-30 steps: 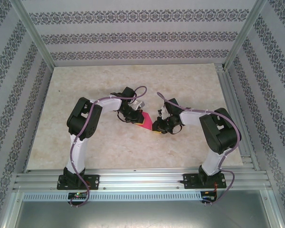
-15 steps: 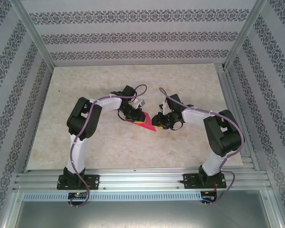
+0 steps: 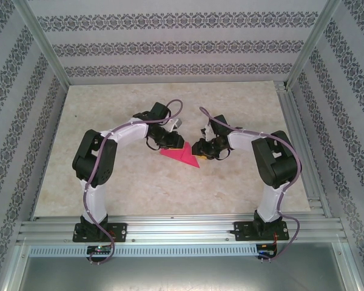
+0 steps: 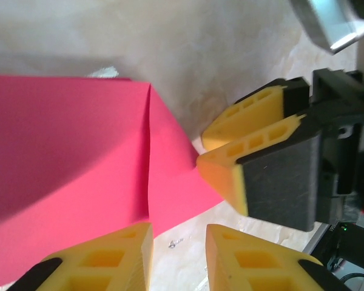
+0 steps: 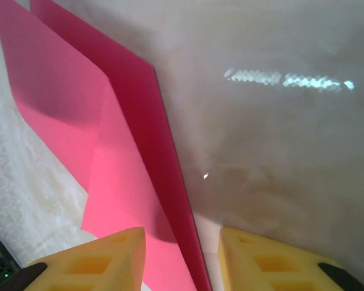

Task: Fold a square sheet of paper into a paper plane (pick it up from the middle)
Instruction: Third fold the triangle at the center of the table, then turn over the paper at the center of the table.

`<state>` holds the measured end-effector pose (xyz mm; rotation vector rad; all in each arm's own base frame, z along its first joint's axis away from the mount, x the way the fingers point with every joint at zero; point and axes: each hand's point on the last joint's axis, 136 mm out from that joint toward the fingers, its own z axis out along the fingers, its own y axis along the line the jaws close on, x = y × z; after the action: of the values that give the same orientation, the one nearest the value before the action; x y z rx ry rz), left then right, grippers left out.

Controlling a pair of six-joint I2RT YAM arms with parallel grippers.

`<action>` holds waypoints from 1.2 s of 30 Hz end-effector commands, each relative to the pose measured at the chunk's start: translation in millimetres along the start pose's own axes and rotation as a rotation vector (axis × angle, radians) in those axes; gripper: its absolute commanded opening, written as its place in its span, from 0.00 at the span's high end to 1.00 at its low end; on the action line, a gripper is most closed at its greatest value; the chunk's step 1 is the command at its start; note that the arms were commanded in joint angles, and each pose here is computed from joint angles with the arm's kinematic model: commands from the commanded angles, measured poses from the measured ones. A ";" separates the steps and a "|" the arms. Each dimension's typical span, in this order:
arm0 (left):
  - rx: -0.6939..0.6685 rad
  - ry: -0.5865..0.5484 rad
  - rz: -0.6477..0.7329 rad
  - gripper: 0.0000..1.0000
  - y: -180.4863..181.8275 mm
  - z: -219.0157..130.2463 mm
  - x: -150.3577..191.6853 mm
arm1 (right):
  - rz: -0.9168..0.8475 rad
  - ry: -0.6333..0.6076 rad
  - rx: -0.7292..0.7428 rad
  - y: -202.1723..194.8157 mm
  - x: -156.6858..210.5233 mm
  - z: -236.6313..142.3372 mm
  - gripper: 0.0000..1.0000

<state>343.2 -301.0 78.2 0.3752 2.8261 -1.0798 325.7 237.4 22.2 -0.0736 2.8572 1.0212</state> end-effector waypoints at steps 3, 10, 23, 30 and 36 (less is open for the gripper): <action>-0.050 -0.025 -0.054 0.71 18.3 1.1 2.0 | -0.065 0.036 -0.041 12.5 7.4 12.0 0.64; -0.082 -0.018 -0.106 0.74 35.2 12.4 3.7 | -0.111 0.037 -0.081 26.1 11.2 12.6 0.68; -0.094 -0.083 -0.119 0.77 32.6 -3.3 -4.1 | -0.103 0.012 -0.094 31.6 9.6 7.3 0.87; -0.088 -0.229 -0.109 0.76 11.0 -61.0 -26.4 | -0.120 -0.052 -0.067 40.7 2.5 -18.3 0.98; -0.124 -0.348 -0.124 0.76 7.9 -108.0 -34.5 | -0.203 -0.164 0.098 45.7 -8.1 -69.0 0.99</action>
<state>372.0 -245.7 145.7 0.0730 2.6508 -0.9257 313.6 246.8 74.9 -0.2209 2.7400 0.9869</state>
